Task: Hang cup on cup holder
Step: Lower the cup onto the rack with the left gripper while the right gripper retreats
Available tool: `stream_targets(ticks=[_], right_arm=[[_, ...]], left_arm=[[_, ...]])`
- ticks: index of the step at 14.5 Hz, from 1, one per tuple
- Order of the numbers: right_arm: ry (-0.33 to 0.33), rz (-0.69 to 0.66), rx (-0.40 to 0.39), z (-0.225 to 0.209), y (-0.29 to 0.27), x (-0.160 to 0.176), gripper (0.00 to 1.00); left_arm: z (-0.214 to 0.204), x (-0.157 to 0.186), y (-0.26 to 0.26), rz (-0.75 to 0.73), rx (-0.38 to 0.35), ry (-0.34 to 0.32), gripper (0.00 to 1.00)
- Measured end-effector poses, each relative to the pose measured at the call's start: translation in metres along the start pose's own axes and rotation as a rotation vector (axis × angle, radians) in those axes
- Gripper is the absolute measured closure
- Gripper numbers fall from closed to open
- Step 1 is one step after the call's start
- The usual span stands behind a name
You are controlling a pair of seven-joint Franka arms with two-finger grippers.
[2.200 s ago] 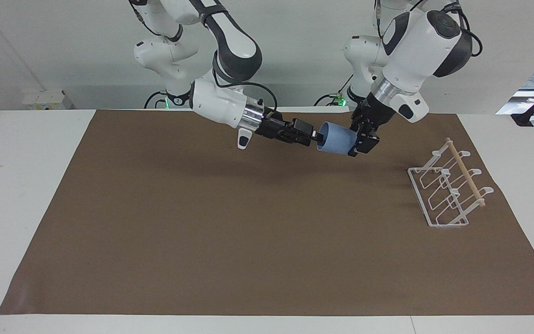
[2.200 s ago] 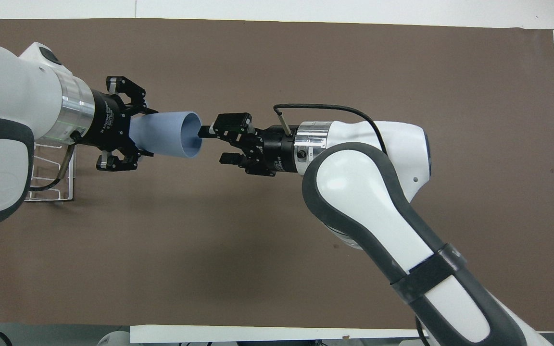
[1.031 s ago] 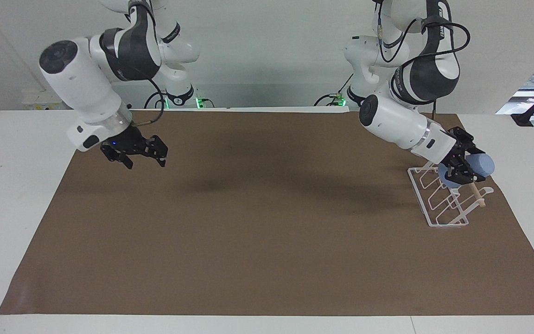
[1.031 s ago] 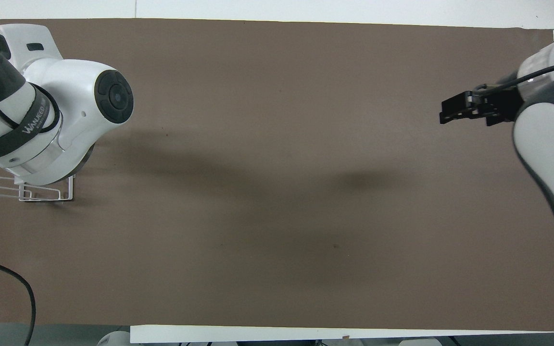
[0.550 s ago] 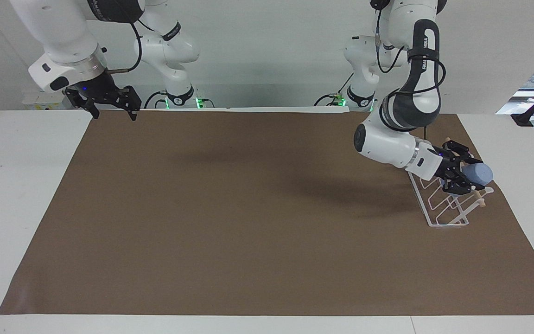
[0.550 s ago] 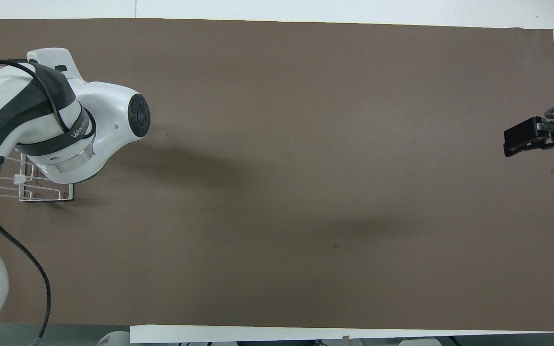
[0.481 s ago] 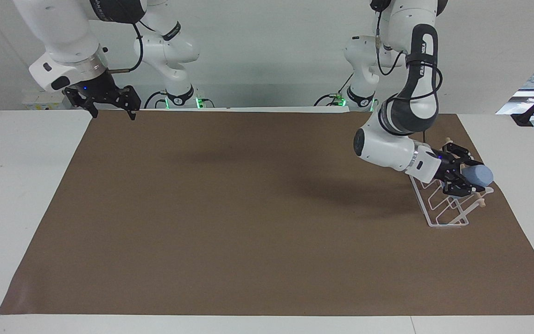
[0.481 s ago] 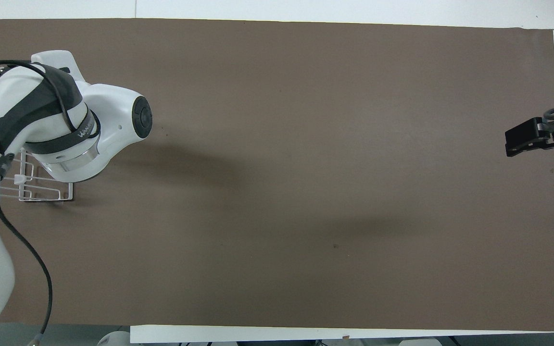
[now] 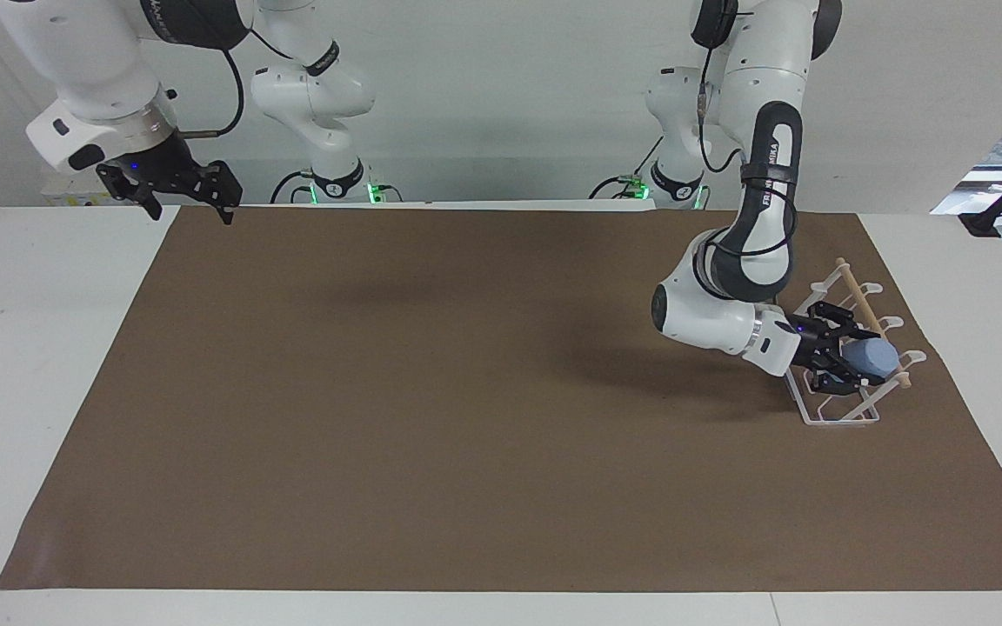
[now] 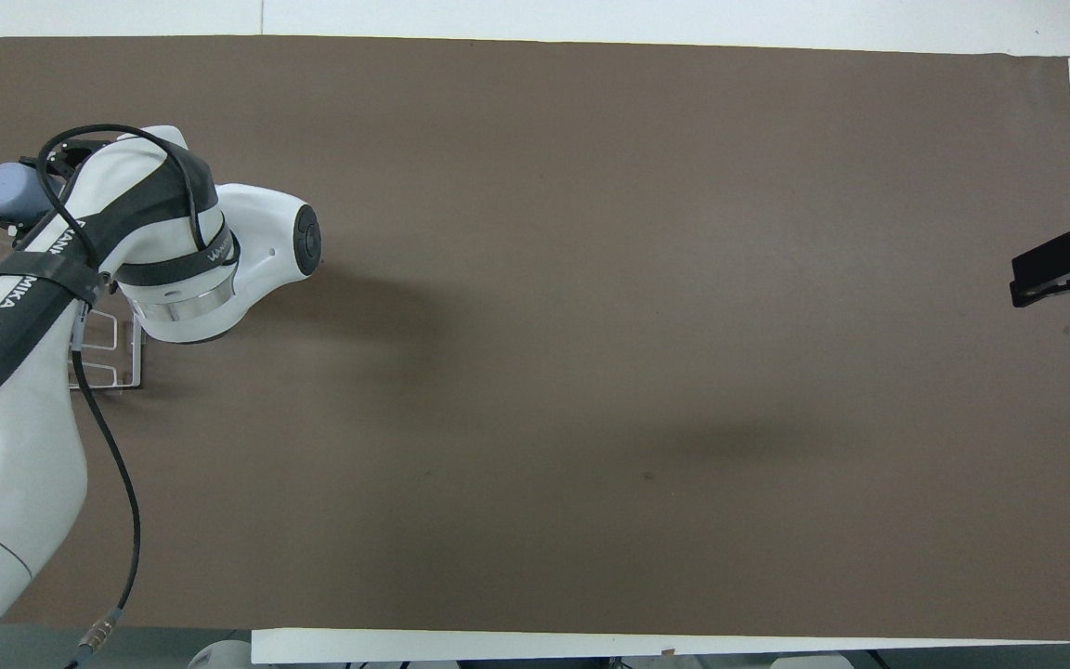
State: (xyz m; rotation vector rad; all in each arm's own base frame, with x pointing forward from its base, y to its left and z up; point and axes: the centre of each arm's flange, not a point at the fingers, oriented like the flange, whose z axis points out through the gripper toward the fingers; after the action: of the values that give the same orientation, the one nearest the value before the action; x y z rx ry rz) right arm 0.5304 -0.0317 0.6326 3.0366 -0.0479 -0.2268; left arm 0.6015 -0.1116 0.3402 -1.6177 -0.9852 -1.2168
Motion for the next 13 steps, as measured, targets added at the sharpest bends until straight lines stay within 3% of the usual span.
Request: stream_targets(ticks=[2, 7, 8, 10, 13], right_arm=[[-0.002, 0.016, 0.002, 0.001, 0.008, 0.000, 0.00], [-0.022, 0.021, 0.005, 0.004, 0.011, -0.002, 0.00], [-0.024, 0.028, 0.007, 0.005, 0.015, -0.002, 0.00], [-0.028, 0.036, 0.010, 0.006, 0.023, -0.003, 0.00], [-0.032, 0.035, 0.011, 0.008, 0.024, -0.003, 0.00]], left_arm=[[0.003, 0.008, 0.002, -0.018, 0.005, -0.001, 0.02], [0.015, 0.021, 0.000, -0.052, 0.074, -0.031, 0.00], [0.015, 0.024, -0.001, -0.052, 0.092, -0.062, 0.00], [0.013, 0.047, -0.005, -0.024, 0.102, -0.189, 0.00], [0.019, 0.120, -0.035, 0.094, 0.064, -0.368, 0.00]])
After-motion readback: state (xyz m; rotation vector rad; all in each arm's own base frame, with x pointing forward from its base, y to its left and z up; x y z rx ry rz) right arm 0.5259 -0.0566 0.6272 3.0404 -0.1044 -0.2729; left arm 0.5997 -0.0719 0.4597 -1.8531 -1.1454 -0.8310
